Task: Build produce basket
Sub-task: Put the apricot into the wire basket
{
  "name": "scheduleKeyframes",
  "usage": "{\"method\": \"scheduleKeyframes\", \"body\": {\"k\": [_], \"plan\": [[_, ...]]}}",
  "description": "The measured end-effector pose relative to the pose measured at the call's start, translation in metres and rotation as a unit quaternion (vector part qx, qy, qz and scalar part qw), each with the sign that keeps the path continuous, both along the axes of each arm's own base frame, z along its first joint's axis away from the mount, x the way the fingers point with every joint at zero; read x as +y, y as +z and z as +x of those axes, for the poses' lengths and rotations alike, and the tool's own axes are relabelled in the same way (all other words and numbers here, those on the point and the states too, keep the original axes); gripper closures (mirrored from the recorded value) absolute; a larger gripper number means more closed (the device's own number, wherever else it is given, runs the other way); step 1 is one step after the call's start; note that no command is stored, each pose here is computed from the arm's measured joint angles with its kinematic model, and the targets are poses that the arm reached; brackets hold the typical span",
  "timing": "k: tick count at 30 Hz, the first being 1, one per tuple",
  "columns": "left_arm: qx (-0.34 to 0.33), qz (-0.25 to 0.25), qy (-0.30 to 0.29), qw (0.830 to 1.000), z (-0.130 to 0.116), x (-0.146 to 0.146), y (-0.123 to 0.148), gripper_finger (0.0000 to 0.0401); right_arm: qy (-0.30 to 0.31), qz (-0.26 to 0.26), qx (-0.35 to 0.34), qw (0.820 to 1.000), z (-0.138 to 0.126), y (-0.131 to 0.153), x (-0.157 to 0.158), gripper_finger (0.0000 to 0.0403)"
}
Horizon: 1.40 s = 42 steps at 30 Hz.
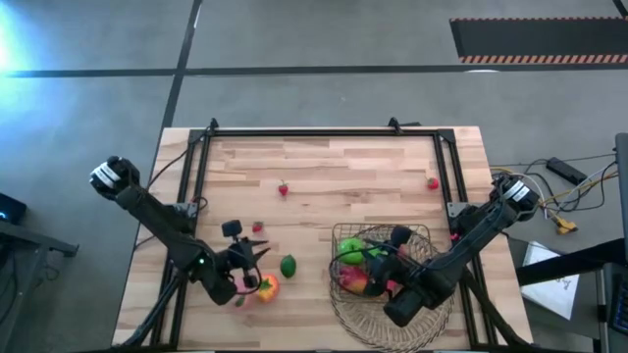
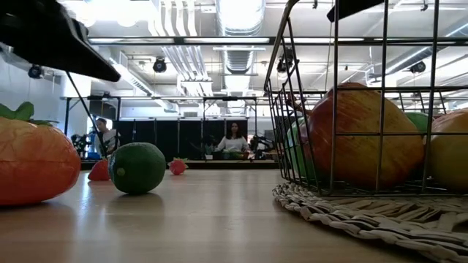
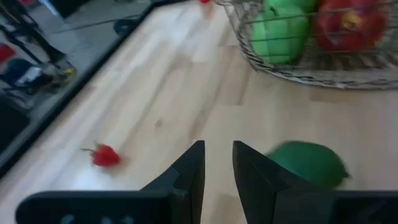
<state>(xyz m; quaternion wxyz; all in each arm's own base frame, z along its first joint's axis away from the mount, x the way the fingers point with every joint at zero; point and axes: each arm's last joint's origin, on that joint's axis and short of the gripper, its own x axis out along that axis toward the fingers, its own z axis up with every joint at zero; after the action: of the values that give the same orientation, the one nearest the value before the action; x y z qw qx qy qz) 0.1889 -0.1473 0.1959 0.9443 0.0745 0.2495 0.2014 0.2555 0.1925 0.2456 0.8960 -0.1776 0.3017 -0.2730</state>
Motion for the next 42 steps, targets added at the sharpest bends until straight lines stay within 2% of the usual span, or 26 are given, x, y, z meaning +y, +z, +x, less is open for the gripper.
{"method": "scheduleKeyframes", "body": {"k": [4, 11, 16, 18, 20, 23, 26, 30, 34, 39, 42], "plan": [[-0.009, -0.008, 0.028, 1.000, 0.005, 0.011, 0.003, 0.0335, -0.001, -0.032, 0.011, 0.999, 0.002, -0.003, -0.006, 0.0278], [-0.016, 0.004, 0.085, 0.996, 0.017, 0.044, 0.016, 0.0335, -0.009, -0.028, 0.007, 1.000, 0.004, -0.002, -0.009, 0.0283], [0.012, 0.032, 0.068, 0.997, 0.019, 0.049, 0.017, 0.0335, -0.029, -0.010, -0.026, 0.999, 0.002, -0.012, -0.006, 0.0291], [0.042, 0.002, 0.025, 0.999, 0.018, 0.044, 0.022, 0.0335, -0.041, 0.001, -0.046, 0.998, 0.002, -0.017, -0.003, 0.0294], [0.073, -0.050, -0.034, 0.995, 0.016, 0.036, 0.035, 0.0335, -0.046, 0.017, -0.062, 0.997, 0.002, -0.020, 0.001, 0.0298], [0.123, -0.117, -0.110, 0.979, 0.007, 0.025, 0.053, 0.0335, -0.040, 0.031, -0.085, 0.995, 0.004, -0.022, 0.010, 0.0305], [0.162, -0.160, -0.147, 0.963, -0.007, 0.013, 0.068, 0.0335, -0.032, 0.036, -0.108, 0.993, 0.007, -0.028, 0.020, 0.0313], [0.237, -0.222, -0.131, 0.937, -0.036, -0.001, 0.081, 0.0335, -0.025, 0.045, -0.129, 0.990, 0.012, -0.035, 0.031, 0.0326], [0.278, -0.280, -0.091, 0.915, -0.064, -0.015, 0.077, 0.0335, -0.019, 0.058, -0.140, 0.988, 0.017, -0.041, 0.043, 0.0338], [0.271, -0.344, -0.049, 0.898, -0.089, -0.035, 0.048, 0.0335, -0.009, 0.053, -0.139, 0.989, 0.025, -0.041, 0.053, 0.0348], [0.268, -0.389, -0.024, 0.881, -0.095, -0.042, 0.029, 0.0324, -0.001, 0.045, -0.133, 0.990, 0.030, -0.038, 0.059, 0.0352]]}}
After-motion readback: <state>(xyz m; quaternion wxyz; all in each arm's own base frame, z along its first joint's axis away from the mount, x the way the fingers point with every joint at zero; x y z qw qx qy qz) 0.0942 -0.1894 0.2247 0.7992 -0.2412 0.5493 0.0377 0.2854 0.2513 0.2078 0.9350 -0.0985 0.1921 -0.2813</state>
